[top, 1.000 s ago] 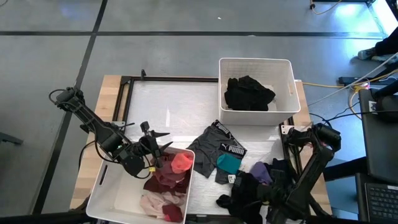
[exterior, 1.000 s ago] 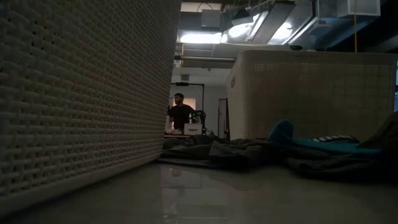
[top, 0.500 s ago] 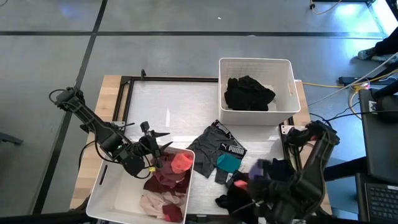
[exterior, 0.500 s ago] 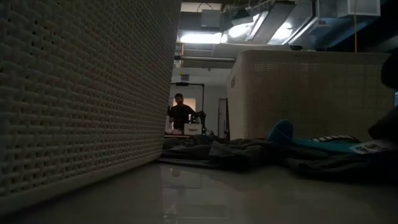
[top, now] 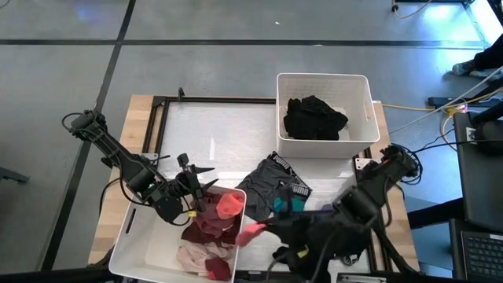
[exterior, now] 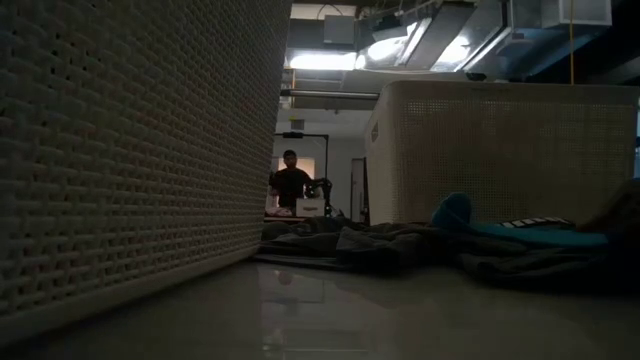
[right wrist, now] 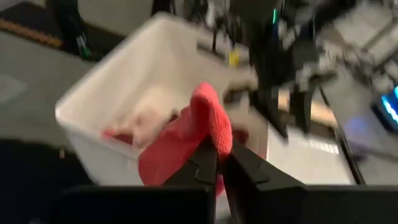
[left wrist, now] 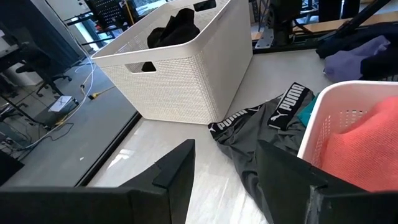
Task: Sort clothes
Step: Put the pink sock into the bottom white bin
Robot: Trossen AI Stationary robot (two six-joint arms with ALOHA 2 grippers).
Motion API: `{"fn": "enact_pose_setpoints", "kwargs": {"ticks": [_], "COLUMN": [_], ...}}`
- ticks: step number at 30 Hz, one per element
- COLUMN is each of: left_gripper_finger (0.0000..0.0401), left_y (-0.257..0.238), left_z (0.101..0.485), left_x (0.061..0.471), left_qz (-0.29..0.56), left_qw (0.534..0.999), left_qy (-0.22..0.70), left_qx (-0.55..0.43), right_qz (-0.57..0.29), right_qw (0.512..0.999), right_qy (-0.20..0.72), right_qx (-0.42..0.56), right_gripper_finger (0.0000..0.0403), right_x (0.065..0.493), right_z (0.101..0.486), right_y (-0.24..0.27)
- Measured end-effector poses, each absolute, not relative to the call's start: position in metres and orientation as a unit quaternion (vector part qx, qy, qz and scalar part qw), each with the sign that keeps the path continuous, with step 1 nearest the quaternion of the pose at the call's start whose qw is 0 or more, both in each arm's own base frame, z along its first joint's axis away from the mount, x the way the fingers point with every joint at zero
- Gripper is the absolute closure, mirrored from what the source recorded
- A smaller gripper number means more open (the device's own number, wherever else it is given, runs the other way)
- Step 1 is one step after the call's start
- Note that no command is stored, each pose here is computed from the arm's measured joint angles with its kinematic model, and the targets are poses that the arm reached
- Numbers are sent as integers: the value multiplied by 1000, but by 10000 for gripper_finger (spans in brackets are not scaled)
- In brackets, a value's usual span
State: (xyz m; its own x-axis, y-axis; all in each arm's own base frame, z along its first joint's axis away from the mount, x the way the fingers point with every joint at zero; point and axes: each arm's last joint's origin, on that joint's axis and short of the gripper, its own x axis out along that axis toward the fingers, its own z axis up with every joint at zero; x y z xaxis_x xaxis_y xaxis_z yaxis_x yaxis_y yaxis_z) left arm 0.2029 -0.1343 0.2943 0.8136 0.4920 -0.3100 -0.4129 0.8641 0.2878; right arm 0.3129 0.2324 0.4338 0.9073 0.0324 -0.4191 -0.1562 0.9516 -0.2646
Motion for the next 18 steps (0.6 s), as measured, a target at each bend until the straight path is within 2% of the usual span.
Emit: {"fn": "enact_pose_setpoints", "kwargs": {"ticks": [4,9,14,18], "left_gripper_finger": [245,245,245,245], "left_y": [-134,-134,-134,-134], "left_z": [294,294,294,294], "left_x": [203,203,203,203], "left_qz": [239,239,239,236], "left_qw": [947,947,946,947], "left_qy": [190,190,191,193], "left_qx": [104,104,105,105], "right_qz": [79,85,75,98], "right_qw": [971,971,968,957], "right_qy": [164,174,216,254], "right_qx": [-153,-139,-104,-99], "right_gripper_finger": [383,382,382,381], "right_x": [330,353,388,409], "right_z": [444,438,407,380], "right_y": [219,196,185,179]}}
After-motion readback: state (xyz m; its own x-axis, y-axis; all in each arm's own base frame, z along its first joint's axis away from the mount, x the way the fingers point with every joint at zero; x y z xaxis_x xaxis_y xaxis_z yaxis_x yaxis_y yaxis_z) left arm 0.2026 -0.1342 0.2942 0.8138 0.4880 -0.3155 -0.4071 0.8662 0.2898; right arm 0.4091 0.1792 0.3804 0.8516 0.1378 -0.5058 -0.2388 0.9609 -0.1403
